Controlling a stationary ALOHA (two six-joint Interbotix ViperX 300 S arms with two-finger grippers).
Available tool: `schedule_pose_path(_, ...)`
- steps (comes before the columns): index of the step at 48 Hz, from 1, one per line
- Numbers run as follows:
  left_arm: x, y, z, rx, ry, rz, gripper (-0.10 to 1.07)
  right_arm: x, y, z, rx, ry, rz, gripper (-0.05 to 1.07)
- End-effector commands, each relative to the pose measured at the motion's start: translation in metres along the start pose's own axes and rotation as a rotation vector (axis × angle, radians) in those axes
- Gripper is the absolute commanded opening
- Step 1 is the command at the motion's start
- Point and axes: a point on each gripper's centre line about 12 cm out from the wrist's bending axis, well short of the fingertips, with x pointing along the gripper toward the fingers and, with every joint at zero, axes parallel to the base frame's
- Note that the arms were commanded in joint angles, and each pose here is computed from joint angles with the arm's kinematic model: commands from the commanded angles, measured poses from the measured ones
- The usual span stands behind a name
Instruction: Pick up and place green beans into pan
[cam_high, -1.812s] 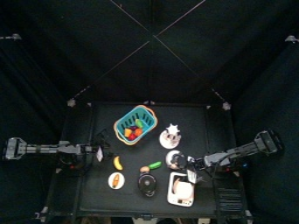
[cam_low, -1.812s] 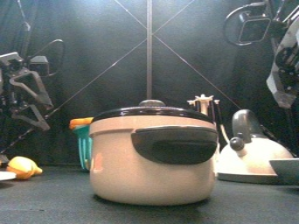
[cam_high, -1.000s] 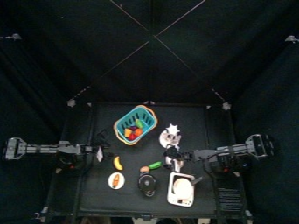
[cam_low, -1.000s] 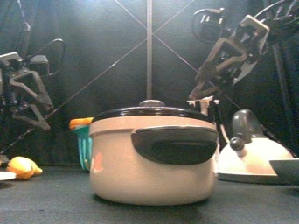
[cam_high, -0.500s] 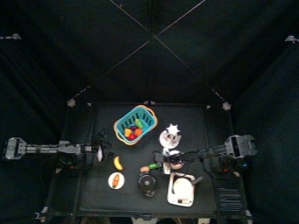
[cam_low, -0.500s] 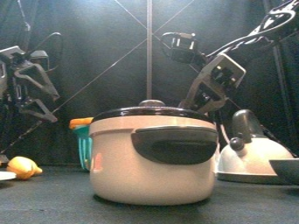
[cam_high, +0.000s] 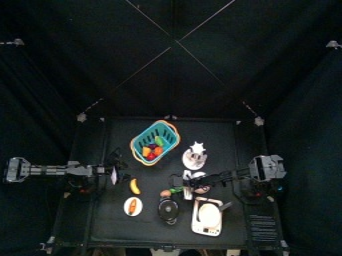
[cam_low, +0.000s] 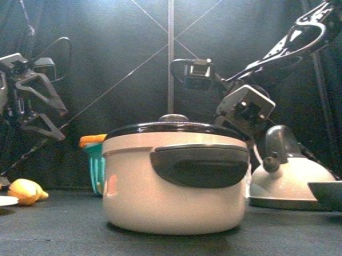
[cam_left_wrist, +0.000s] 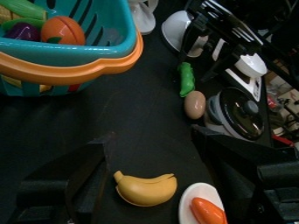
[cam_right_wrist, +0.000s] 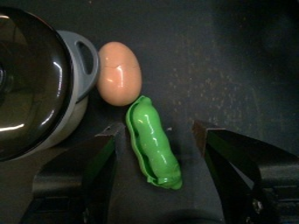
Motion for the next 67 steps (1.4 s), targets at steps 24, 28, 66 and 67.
schedule_pose_path(24,0.001,-0.004,0.006,0.014,-0.015,-0.013,1.01,0.021,0.004,0.001,0.011,0.058,-0.007,0.83)
schedule_pose_path(28,0.001,-0.004,0.006,0.013,-0.016,-0.012,1.01,0.021,0.003,0.002,0.005,0.072,-0.014,0.74)
schedule_pose_path(66,0.001,-0.003,0.005,0.013,-0.013,-0.011,1.01,-0.089,0.037,0.033,0.113,-0.034,0.06,0.56)
schedule_pose_path(67,0.001,-0.003,0.005,0.013,-0.013,-0.011,1.01,-0.092,0.04,0.032,0.119,-0.032,0.069,0.56)
